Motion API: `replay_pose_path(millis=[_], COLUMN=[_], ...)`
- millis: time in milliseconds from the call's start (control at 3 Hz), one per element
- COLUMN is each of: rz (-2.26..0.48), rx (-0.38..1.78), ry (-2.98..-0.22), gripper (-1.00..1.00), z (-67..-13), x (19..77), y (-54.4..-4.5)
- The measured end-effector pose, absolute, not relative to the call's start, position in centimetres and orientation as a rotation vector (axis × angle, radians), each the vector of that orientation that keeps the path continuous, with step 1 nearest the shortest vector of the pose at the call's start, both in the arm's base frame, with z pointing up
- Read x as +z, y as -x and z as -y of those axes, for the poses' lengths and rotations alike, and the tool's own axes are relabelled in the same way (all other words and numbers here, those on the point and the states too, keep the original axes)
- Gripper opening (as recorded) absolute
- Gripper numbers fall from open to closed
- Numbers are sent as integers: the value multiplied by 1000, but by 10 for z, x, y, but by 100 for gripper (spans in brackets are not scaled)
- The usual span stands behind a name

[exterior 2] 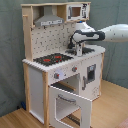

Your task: Play with the kitchen

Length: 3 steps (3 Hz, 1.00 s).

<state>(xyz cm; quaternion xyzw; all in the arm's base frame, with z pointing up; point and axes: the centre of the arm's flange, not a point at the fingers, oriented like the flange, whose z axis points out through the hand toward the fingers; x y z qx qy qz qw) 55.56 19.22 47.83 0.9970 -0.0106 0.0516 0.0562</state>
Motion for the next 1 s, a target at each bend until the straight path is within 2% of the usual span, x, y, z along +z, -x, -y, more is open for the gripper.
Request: replay_pose_path(millis=[333,667,1000], rz=[31,31,19], rx=[155,153,129], ry=[-3025,-3025,-3024], gripper=[-100,-100,-100], z=[-192,-192,-196], x=[478,478,503], y=[-555,-555,-553])
